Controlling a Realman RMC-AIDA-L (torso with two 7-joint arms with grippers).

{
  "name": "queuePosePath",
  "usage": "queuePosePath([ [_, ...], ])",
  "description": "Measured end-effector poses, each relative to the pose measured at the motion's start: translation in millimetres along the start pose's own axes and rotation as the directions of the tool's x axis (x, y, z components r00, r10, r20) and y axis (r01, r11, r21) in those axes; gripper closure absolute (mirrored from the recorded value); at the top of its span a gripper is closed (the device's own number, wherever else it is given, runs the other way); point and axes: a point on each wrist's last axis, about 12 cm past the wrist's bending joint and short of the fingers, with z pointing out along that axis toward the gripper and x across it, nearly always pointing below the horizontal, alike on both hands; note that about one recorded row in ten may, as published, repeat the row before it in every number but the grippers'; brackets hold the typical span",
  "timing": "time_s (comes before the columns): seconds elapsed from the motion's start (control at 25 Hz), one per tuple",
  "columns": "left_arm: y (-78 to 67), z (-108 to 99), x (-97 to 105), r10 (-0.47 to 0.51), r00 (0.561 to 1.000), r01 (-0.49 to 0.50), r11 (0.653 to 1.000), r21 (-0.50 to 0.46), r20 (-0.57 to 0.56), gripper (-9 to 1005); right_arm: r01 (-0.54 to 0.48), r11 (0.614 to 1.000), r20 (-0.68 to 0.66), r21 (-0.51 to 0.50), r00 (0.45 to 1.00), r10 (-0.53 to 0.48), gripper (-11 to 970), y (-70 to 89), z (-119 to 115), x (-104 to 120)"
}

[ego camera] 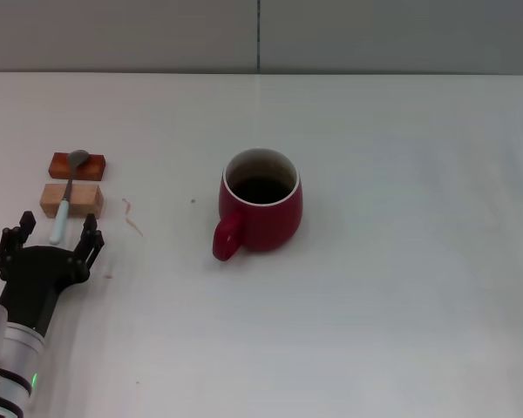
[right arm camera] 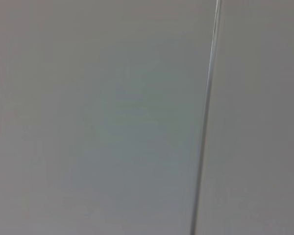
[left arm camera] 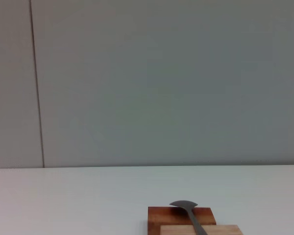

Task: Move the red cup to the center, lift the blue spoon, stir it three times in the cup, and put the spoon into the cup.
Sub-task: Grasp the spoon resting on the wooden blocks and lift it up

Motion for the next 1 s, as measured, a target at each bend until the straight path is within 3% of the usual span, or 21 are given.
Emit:
queuePosePath([
  [0.76,-2.5,10,-1,-0.003,1.0,0.003,1.0,0.005,-0.016,206,-0.001,1.0,0.004,-0.001,1.0,0.001,198,0.0,1,-1],
  [0.96,-2.5,11,-2,-0.006,1.0,0.006,1.0,0.0,-0.013,393,-0.002,1.0,0.004,-0.002,1.0,0.002,198,0.4,1,-1],
  [1.0,-2.4,11,-3,-0.006,1.0,0.006,1.0,0.0,-0.012,393,-0.003,1.0,0.004,-0.002,1.0,0.003,198,0.5,1,-1],
])
